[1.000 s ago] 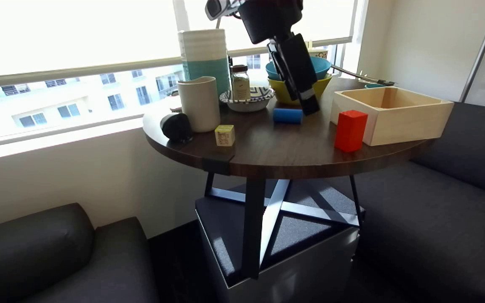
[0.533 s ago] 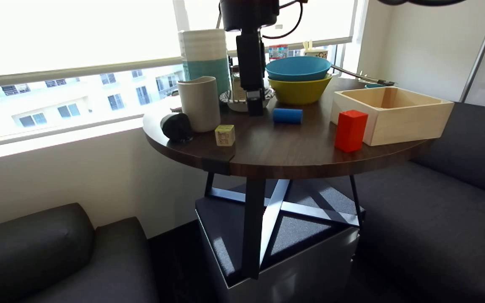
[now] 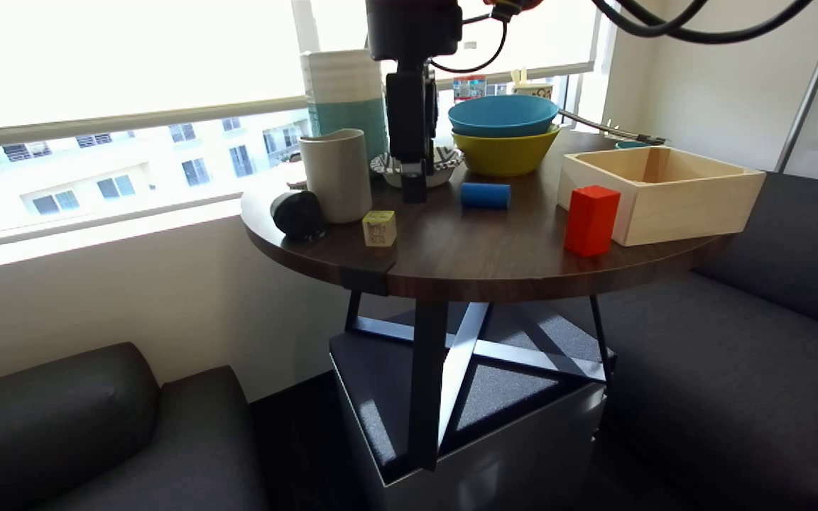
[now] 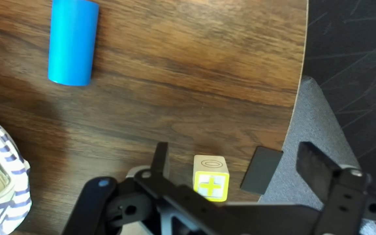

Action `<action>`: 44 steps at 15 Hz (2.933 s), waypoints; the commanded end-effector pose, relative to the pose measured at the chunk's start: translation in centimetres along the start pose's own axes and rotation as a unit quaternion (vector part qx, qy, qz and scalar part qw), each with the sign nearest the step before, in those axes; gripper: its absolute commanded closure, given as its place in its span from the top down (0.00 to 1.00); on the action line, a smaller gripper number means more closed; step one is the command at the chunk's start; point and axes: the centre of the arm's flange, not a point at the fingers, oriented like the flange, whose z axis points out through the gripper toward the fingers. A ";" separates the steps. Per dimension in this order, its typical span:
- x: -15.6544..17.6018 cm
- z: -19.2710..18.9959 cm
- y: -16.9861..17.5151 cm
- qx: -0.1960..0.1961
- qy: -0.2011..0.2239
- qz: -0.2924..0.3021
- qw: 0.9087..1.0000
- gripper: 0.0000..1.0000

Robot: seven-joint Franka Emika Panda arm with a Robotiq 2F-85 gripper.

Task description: Flip the orange block over and put the wooden block onto it

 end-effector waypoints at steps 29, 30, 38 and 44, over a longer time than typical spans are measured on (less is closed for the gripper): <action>-6.2 -0.7 2.2 -0.029 0.070 0.042 0.996 0.08; -7.3 -1.5 1.7 -0.035 0.073 0.035 0.996 0.08; -14.3 -4.2 -1.1 -0.059 0.042 -0.061 0.995 0.08; -16.9 -4.2 -1.7 -0.057 0.053 -0.121 0.990 0.08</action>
